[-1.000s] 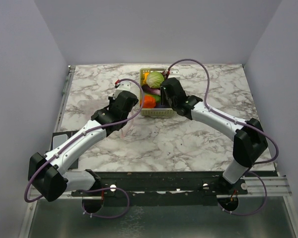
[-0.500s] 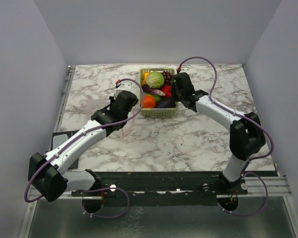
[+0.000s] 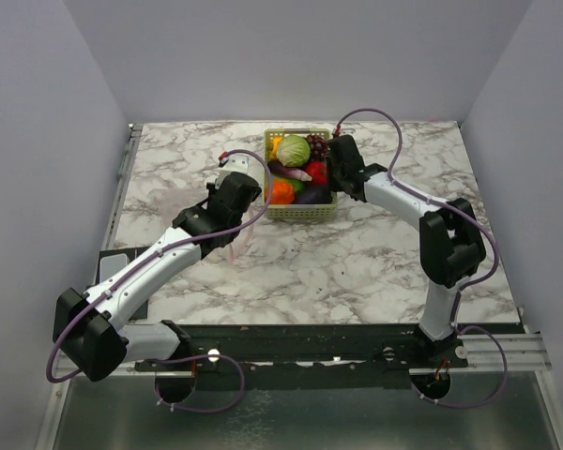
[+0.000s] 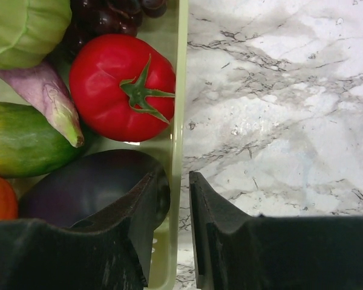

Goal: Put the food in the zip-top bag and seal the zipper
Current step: Move the bin to the center of the board.

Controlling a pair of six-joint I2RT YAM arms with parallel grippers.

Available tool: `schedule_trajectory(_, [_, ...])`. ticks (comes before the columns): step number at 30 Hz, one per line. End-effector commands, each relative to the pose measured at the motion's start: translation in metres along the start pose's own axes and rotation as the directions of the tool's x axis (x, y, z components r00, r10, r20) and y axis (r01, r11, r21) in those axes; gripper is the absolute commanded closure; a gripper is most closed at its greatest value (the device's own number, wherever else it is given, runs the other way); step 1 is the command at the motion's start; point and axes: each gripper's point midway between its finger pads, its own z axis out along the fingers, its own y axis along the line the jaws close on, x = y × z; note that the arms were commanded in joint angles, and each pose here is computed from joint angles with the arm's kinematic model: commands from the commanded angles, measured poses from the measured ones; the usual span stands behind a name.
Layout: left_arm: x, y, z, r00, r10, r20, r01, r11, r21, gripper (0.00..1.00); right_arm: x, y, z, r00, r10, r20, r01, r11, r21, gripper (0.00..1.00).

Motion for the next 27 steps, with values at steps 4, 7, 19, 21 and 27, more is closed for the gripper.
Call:
schedule_trajectory(4, [-0.004, 0.002, -0.004, 1.0, -0.014, 0.019, 0.014, 1.0, 0.012, 1.0, 0.004, -0.003, 0.01, 0.999, -0.01, -0.031, 0.01, 1.0, 0.0, 0.74])
schedule_trajectory(7, [-0.003, 0.002, -0.004, 1.0, -0.013, 0.019, 0.013, 1.0, 0.01, 1.0, 0.007, -0.005, 0.009, 0.999, -0.017, -0.037, 0.017, 1.0, -0.001, 0.82])
schedule_trajectory(19, [-0.004, 0.004, -0.004, 1.0, -0.016, 0.021, 0.016, 1.0, 0.007, 1.0, 0.03, -0.027, -0.016, 0.996, -0.065, -0.059, 0.068, 0.997, 0.037, 0.99])
schedule_trajectory(21, [-0.004, 0.004, -0.004, 1.0, -0.015, 0.022, 0.015, 1.0, 0.007, 1.0, 0.035, -0.032, -0.023, 0.994, -0.083, -0.065, 0.086, 0.996, 0.037, 0.99])
schedule_trajectory(27, [-0.005, 0.003, -0.005, 1.0, -0.016, 0.023, 0.016, 1.0, 0.011, 1.0, 0.06, -0.048, -0.045, 0.988, -0.11, -0.104, 0.116, 0.992, 0.052, 0.99])
